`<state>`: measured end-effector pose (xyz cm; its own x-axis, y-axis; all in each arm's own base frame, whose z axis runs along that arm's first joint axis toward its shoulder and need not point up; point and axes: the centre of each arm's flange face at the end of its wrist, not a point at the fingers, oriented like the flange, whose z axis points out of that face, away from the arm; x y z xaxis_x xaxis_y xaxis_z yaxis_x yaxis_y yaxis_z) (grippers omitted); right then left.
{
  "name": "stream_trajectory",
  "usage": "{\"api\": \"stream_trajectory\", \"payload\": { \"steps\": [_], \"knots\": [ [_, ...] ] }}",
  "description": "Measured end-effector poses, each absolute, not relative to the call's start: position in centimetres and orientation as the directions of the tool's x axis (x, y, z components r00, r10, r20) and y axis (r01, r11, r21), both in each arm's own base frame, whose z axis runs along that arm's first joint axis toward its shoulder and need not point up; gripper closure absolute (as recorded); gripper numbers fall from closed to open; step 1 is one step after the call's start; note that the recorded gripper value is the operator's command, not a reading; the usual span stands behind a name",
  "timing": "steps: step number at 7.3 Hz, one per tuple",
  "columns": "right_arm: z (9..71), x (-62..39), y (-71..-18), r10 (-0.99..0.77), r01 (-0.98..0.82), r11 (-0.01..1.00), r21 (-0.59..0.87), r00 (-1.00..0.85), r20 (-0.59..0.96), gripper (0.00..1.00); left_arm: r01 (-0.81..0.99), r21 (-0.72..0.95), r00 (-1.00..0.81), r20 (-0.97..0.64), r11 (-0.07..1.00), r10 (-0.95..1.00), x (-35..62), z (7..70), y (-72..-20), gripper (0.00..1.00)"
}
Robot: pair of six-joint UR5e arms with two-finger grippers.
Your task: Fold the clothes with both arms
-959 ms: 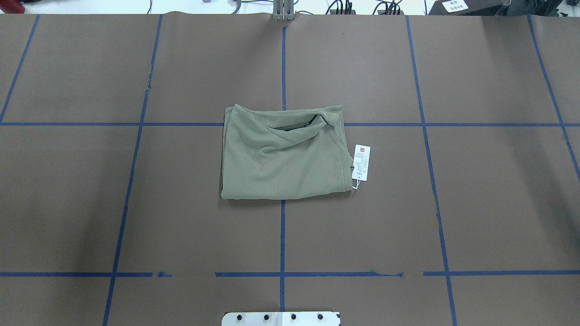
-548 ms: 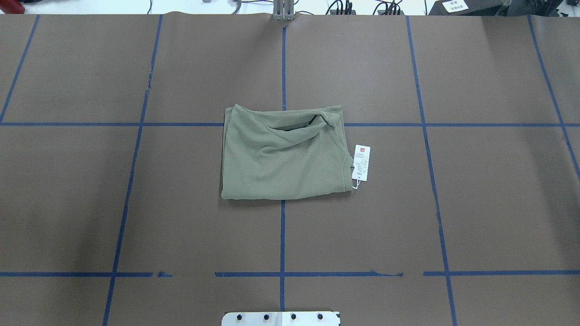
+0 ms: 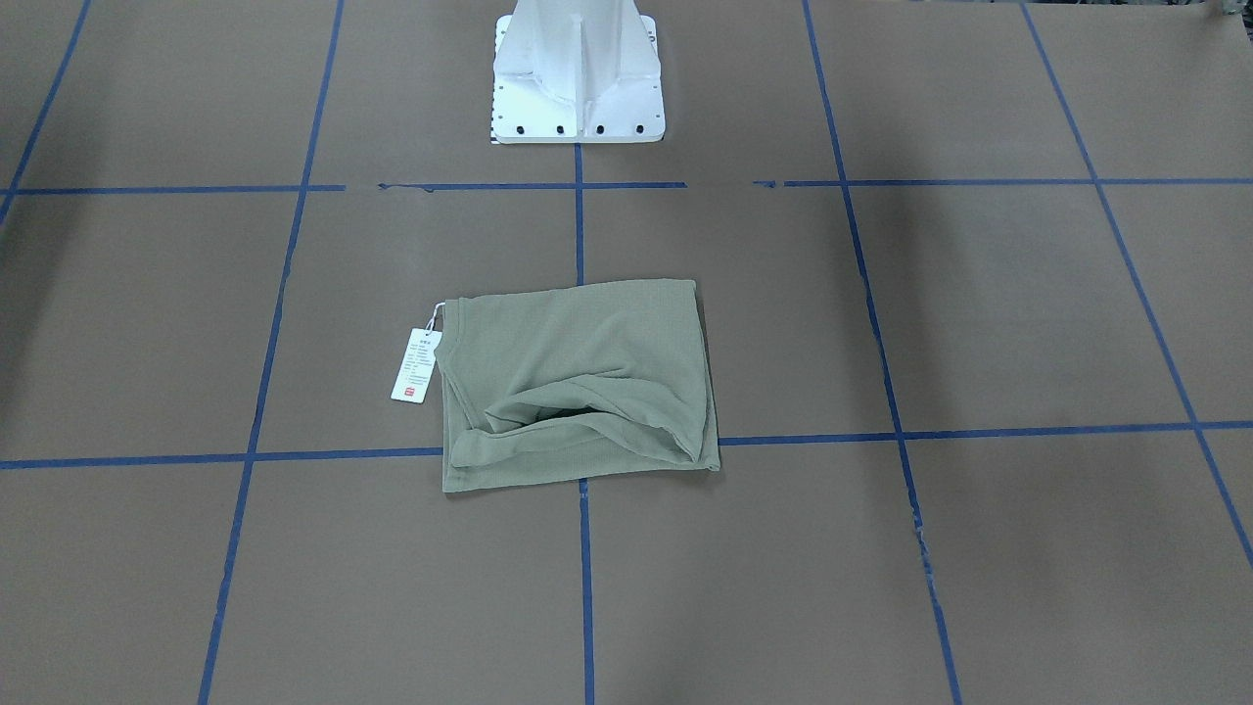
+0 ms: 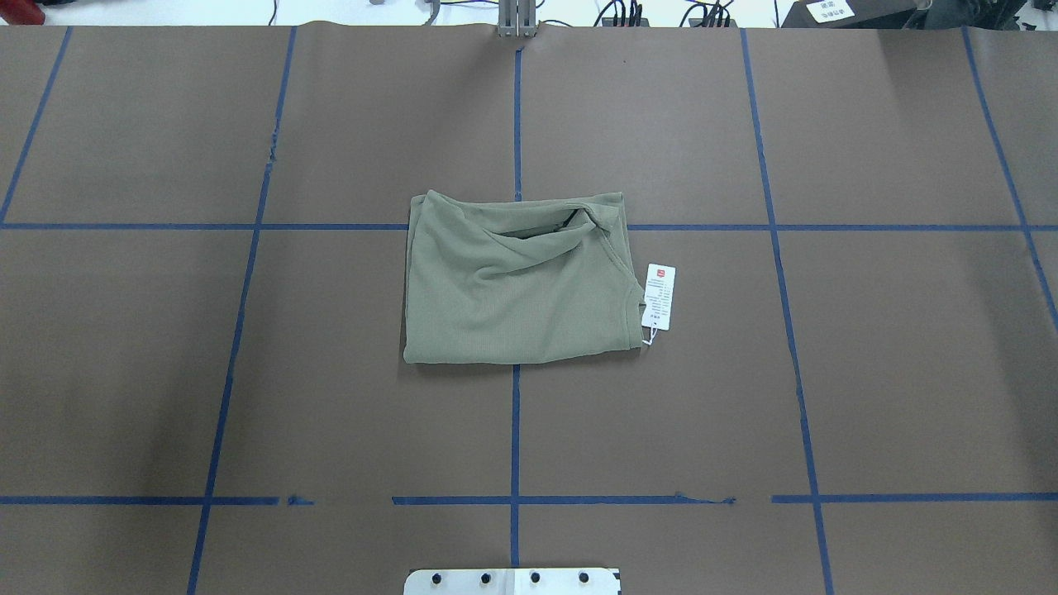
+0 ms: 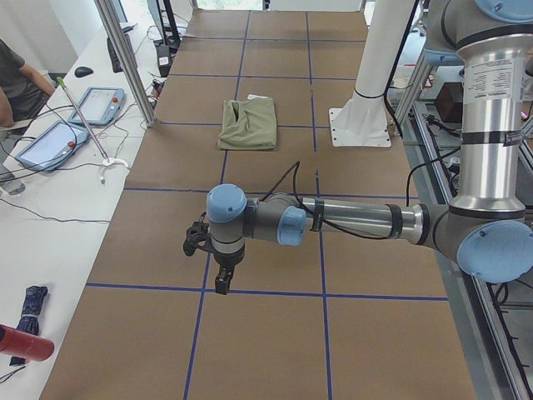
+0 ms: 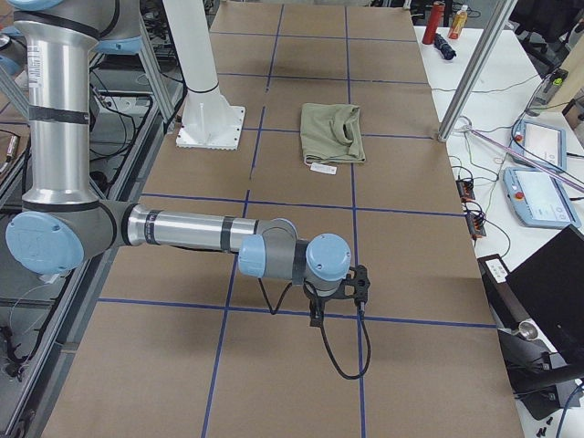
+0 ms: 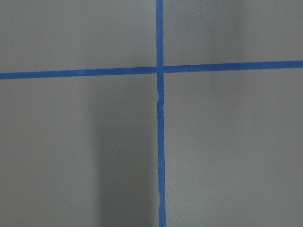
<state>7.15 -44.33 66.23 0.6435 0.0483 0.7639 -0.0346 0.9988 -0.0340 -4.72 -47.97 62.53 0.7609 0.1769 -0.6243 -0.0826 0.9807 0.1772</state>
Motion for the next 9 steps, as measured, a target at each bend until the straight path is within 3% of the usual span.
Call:
{"api": "stream_trajectory", "payload": {
  "steps": [9],
  "knots": [
    [64.79, 7.34, -42.28, 0.062, -0.06, 0.998, -0.03, 0.673, 0.737, 0.0, -0.08, 0.163, 0.761, -0.628, 0.983, 0.166, -4.74, 63.15, -47.38, 0.0]
  ]
}}
